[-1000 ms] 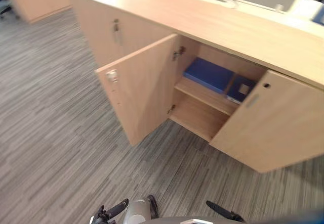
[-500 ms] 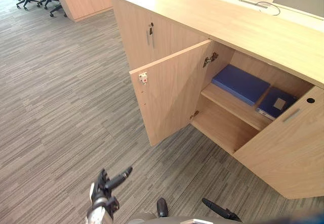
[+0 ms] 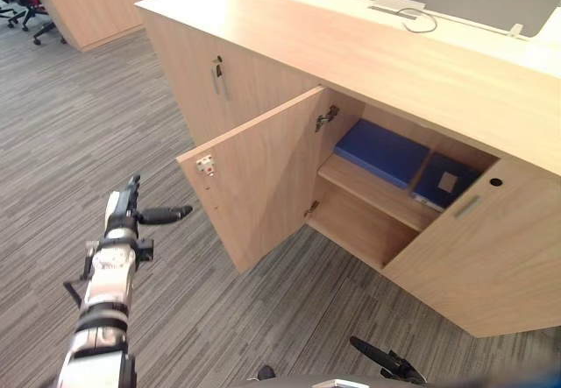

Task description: Walk over to the cabinet, pick up the folder, carry it to the office cabinet, place the folder inside the office cabinet, then close the office cabinet door

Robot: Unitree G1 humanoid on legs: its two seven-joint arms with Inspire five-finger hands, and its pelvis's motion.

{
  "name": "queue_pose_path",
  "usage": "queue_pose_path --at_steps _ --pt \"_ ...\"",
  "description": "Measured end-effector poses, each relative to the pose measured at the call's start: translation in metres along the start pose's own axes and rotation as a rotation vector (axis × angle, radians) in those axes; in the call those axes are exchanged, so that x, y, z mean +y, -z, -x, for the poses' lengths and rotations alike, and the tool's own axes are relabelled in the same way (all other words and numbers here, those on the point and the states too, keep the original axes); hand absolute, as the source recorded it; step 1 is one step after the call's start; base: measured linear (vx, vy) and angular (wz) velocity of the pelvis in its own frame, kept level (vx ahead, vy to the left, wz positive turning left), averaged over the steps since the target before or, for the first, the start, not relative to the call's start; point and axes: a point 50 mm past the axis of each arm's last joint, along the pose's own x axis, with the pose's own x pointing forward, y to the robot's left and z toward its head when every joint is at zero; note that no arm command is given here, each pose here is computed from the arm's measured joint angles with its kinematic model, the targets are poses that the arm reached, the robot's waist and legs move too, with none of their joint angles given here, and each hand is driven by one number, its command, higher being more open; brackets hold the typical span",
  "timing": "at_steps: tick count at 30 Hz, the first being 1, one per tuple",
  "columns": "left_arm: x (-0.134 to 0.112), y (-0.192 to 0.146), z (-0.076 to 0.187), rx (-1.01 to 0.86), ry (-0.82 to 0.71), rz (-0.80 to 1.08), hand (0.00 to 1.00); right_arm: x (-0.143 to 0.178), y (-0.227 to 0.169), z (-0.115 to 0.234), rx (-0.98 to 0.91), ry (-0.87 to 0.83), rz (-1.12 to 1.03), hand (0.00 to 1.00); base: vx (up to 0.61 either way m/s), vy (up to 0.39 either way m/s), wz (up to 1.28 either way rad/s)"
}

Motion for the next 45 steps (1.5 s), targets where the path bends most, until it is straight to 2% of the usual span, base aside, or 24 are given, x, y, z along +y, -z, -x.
queue_pose_path --at_steps 3,5,9,13,15,17,20,22,24,25,29,32,34,35,38,42,45 --pt "-0.021 -0.007 -0.009 0.009 0.116 0.027 1.0 -0.021 0.004 0.002 0.018 0.057 -0.048 1.0 0.0 -0.169 -0.22" --pt "-0.014 0.003 -0.01 0.069 0.103 0.049 1.0 -0.033 0.011 0.005 0.041 0.088 -0.065 1.0 -0.01 -0.165 -0.18" --pt "-0.008 -0.007 -0.013 0.066 0.179 -0.084 1.0 -0.047 0.03 0.011 0.09 0.128 -0.117 1.0 -0.06 -0.09 0.05" --pt "-0.007 -0.016 -0.014 0.096 0.356 -0.323 1.0 -0.044 0.035 0.012 0.092 0.113 -0.158 1.0 -0.08 0.058 -0.04" --pt "-0.01 -0.014 -0.007 0.132 0.51 -0.512 1.0 -0.04 0.041 0.013 0.104 0.092 -0.182 1.0 -0.1 0.106 -0.17" --pt "-0.027 -0.009 0.004 0.146 0.68 -0.64 1.0 -0.04 0.046 0.014 0.115 0.084 -0.187 1.0 -0.06 0.101 -0.11" --pt "-0.052 -0.007 0.016 0.111 0.841 -0.708 1.0 -0.041 0.048 0.015 0.12 0.084 -0.187 1.0 -0.04 0.083 -0.02" --pt "-0.08 -0.001 0.033 0.079 1.014 -0.782 1.0 -0.041 0.048 0.015 0.117 0.079 -0.18 1.0 -0.01 0.059 0.02" --pt "-0.099 0.003 0.049 0.055 1.14 -0.812 1.0 -0.039 0.048 0.014 0.122 0.071 -0.174 1.0 0.0 0.0 0.0" --pt "-0.109 0.002 0.058 0.03 1.209 -0.82 1.0 -0.037 0.048 0.014 0.124 0.062 -0.167 1.0 0.0 0.0 0.0" --pt "-0.135 -0.015 0.077 -0.103 1.311 -0.808 1.0 -0.032 0.045 0.012 0.112 0.038 -0.126 1.0 0.04 -0.019 -0.03" --pt "-0.15 -0.045 0.097 -0.272 1.378 -0.765 1.0 -0.035 0.044 0.012 0.108 0.036 -0.108 1.0 0.04 -0.03 0.04" --pt "-0.164 -0.073 0.13 -0.474 1.474 -0.699 1.0 -0.038 0.041 0.012 0.102 0.04 -0.092 1.0 0.04 -0.033 0.24" --pt "-0.173 -0.092 0.156 -0.651 1.53 -0.642 1.0 -0.038 0.038 0.011 0.099 0.035 -0.064 1.0 0.03 -0.022 0.21" --pt "-0.183 -0.112 0.185 -0.862 1.6 -0.549 1.0 -0.031 0.03 0.008 0.091 0.009 -0.026 1.0 0.01 -0.004 0.03" --pt "-0.186 -0.107 0.18 -0.829 1.585 -0.515 1.0 -0.029 0.026 0.007 0.083 -0.003 -0.021 1.0 -0.04 -0.003 -0.02" --pt "-0.19 -0.072 0.169 -0.664 1.522 -0.377 1.0 -0.03 0.027 0.007 0.091 -0.001 -0.013 1.0 -0.08 -0.007 -0.08"
